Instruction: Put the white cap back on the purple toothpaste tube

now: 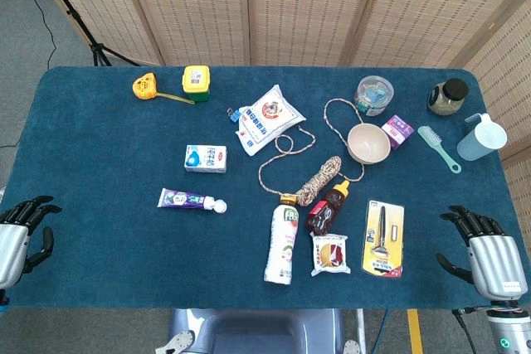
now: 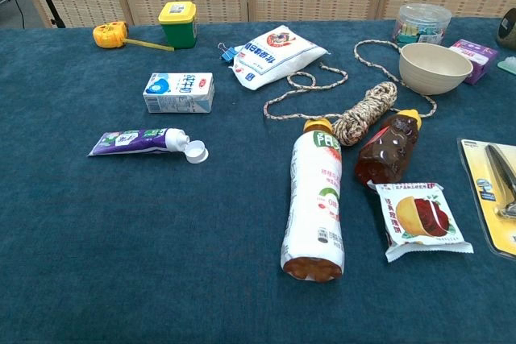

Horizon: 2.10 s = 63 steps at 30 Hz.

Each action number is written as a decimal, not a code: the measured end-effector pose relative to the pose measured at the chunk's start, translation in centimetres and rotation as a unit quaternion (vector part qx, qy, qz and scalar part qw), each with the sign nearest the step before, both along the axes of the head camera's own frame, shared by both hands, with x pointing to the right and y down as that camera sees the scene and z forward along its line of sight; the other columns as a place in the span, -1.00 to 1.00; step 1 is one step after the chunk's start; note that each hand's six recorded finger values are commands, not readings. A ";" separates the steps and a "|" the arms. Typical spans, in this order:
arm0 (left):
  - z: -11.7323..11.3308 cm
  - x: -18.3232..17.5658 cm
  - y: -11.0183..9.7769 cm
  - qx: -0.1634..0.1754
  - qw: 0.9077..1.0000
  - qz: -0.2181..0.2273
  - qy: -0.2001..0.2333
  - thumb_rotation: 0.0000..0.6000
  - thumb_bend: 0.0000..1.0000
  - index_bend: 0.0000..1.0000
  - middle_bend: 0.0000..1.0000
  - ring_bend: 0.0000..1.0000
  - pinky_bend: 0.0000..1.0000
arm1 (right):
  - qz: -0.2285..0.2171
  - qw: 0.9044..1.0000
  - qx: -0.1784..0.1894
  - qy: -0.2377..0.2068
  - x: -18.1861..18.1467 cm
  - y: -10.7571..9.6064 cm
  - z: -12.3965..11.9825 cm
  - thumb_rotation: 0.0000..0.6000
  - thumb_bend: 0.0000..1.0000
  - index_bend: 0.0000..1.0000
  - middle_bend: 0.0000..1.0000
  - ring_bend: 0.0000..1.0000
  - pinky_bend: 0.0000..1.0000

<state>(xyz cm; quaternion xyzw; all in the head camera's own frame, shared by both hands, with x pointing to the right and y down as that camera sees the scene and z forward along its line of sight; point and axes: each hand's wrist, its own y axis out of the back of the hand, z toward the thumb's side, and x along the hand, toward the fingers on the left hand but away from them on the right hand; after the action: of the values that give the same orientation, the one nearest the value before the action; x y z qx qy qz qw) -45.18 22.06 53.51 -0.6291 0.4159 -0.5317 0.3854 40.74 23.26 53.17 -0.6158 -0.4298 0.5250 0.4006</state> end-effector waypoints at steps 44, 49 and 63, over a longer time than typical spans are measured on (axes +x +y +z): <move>2.6 3.0 -4.0 -0.106 0.992 0.066 -0.034 0.88 -1.00 -1.00 -1.00 -1.00 -0.87 | -0.002 1.000 -0.005 0.020 0.3 -0.2 -0.1 1.00 -0.64 -0.60 -0.67 -0.43 -0.38; 3.7 4.2 -5.0 -0.120 0.990 0.068 -0.015 0.94 -1.00 -0.99 -1.00 -1.00 -0.87 | -0.001 1.000 -0.002 0.016 0.1 -0.3 -0.2 1.00 -0.64 -0.60 -0.67 -0.43 -0.38; 8.1 9.6 -7.4 -0.175 0.976 0.120 0.053 1.00 -0.96 -0.45 -0.66 -0.68 -0.72 | 0.007 1.000 0.000 0.015 0.1 -0.1 -0.4 1.00 -0.64 -0.60 -0.67 -0.43 -0.38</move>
<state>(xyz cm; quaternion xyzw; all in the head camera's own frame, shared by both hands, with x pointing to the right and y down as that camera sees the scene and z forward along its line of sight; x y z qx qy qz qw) -35.55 14.63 61.56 -0.7593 0.2574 -0.5123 0.3078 40.87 23.21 52.79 -0.6048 -0.4280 0.5369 0.4036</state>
